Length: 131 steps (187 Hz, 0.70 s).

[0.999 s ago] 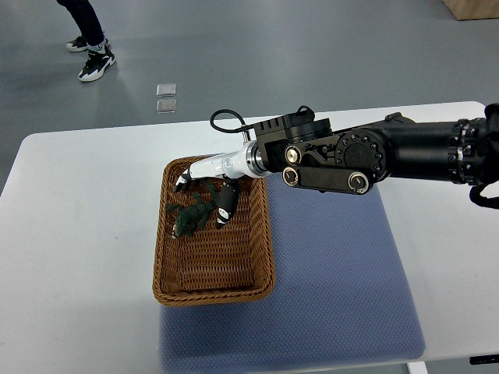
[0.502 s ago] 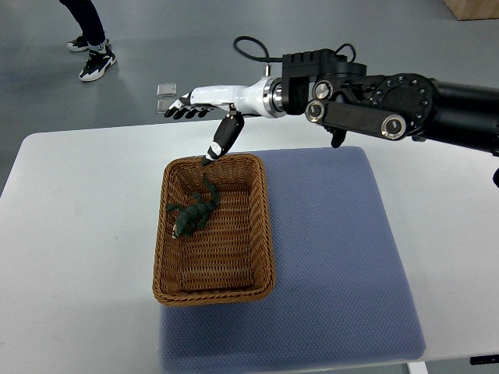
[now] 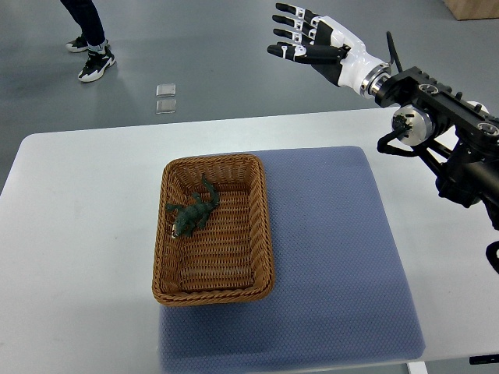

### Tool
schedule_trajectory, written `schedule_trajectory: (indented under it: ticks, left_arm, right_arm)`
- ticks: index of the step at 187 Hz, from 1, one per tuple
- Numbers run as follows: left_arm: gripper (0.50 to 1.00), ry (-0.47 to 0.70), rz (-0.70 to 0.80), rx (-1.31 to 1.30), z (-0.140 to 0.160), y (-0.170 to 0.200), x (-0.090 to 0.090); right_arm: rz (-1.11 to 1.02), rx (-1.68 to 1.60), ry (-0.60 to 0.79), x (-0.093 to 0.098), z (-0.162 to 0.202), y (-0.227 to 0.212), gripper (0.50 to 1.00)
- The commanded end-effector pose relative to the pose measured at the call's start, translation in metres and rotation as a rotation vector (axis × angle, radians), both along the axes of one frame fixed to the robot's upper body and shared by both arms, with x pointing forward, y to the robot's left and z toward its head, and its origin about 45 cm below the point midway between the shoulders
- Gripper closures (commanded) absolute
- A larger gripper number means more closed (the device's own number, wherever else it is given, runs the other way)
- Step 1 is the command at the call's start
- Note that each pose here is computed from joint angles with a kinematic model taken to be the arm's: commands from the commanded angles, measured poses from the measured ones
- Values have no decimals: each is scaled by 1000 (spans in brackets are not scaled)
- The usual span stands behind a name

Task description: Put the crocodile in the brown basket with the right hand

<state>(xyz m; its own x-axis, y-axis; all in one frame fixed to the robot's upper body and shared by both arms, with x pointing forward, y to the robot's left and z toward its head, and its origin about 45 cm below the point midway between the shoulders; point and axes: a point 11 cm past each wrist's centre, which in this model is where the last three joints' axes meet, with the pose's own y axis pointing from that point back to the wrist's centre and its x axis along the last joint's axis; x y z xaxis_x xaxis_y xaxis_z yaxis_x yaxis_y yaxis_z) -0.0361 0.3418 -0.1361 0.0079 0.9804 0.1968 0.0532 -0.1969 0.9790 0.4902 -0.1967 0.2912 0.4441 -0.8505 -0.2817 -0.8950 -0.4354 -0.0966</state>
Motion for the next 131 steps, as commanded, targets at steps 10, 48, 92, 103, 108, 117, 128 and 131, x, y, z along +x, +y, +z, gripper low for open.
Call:
schedule_trajectory:
  ticks: [10, 48, 92, 103, 108, 117, 128, 131]
  left_arm:
    - [500, 0, 0, 0, 0, 0, 0]
    - [500, 0, 0, 0, 0, 0, 0]
    - [500, 1, 0, 3, 0, 1, 0]
    - [500, 1, 0, 5, 0, 2, 0]
    - [500, 1, 0, 5, 0, 2, 0]
    - [500, 1, 0, 6, 0, 2, 0]
    - [500, 1, 0, 6, 0, 2, 0]
    - [500, 1, 0, 6, 0, 2, 0]
  right_arm:
    - [-163, 256, 98, -4, -37, -35, 572]
    - [-318, 504, 236, -15, -83, -73, 572]
    - [-361, 576, 310, -31, -114, -78, 572]
    - [-356, 583, 321, -32, -118, -72, 572]
    - [-355, 585, 324, -33, -119, -71, 572]
    - [-357, 586, 328, -34, -121, -71, 572]
    - [-357, 586, 328, -34, -121, -71, 572]
    - [-357, 585, 330, -35, -122, -71, 572]
